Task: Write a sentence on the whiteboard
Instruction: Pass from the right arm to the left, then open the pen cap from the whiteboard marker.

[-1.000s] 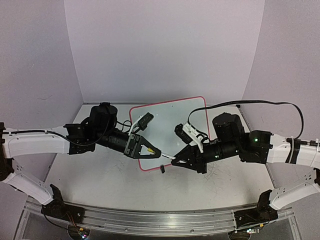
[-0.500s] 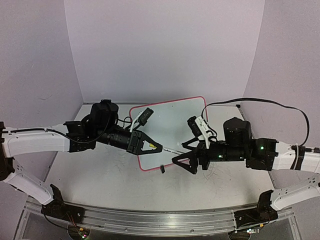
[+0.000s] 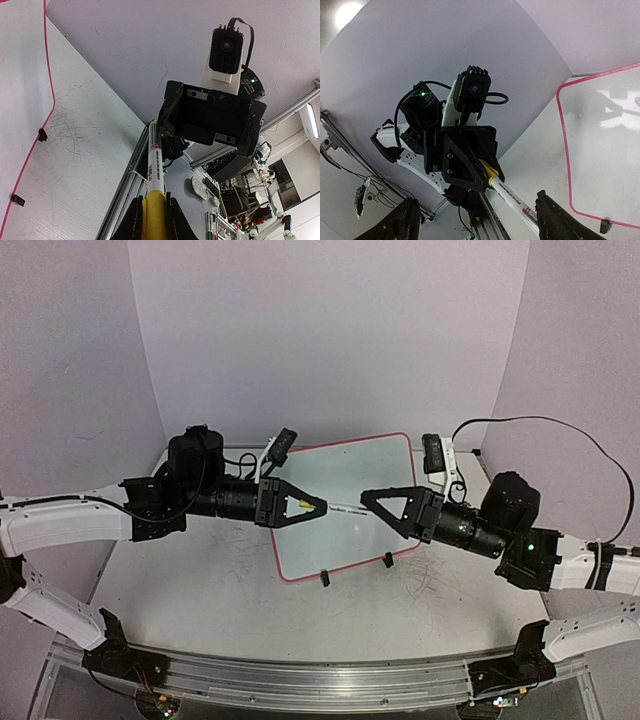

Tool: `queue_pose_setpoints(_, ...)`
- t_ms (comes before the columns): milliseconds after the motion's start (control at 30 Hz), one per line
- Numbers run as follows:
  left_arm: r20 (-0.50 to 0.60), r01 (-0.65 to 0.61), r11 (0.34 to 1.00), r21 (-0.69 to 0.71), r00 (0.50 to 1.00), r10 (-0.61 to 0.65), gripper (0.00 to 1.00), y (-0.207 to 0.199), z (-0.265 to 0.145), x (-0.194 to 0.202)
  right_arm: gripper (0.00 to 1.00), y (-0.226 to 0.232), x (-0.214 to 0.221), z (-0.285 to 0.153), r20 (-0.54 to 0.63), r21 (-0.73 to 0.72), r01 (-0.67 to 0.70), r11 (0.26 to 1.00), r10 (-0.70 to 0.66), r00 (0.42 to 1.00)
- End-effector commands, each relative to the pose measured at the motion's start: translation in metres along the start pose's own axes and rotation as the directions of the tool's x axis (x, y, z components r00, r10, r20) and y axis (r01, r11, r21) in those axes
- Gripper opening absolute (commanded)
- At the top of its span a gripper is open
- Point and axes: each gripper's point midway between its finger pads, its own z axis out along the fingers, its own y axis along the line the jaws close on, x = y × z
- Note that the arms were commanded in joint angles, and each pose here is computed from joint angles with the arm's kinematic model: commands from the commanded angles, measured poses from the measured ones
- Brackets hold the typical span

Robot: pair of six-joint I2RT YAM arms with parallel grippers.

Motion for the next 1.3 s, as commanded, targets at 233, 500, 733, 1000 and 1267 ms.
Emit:
queue_pose_setpoints(233,0.141,-0.079,0.989,0.123,0.988,0.062,0.00,-0.053,-0.026,-0.034,0.98,-0.024,-0.054,-0.028,0.137,0.228,0.093,0.969,-0.127,0.982)
queue_pose_setpoints(500,0.122,-0.083,0.987,0.137,0.990,0.067,0.00,-0.054,-0.017,-0.038,0.93,-0.011,-0.029,0.000,-0.058,0.127,0.135,0.983,-0.129,0.990)
queue_pose_setpoints(733,0.099,-0.085,0.984,0.159,0.993,0.070,0.00,-0.056,-0.011,-0.038,0.67,0.018,-0.020,0.021,-0.066,-0.103,0.024,0.994,-0.031,0.997)
queue_pose_setpoints(1000,0.103,-0.084,0.983,0.166,0.992,0.068,0.00,-0.059,-0.015,-0.035,0.42,0.034,-0.015,0.032,-0.094,-0.234,-0.012,0.972,-0.011,0.995)
queue_pose_setpoints(1267,0.091,-0.087,0.979,0.184,0.993,0.071,0.00,-0.062,-0.016,-0.030,0.36,0.038,-0.015,0.030,-0.094,-0.270,-0.020,0.963,-0.005,0.996)
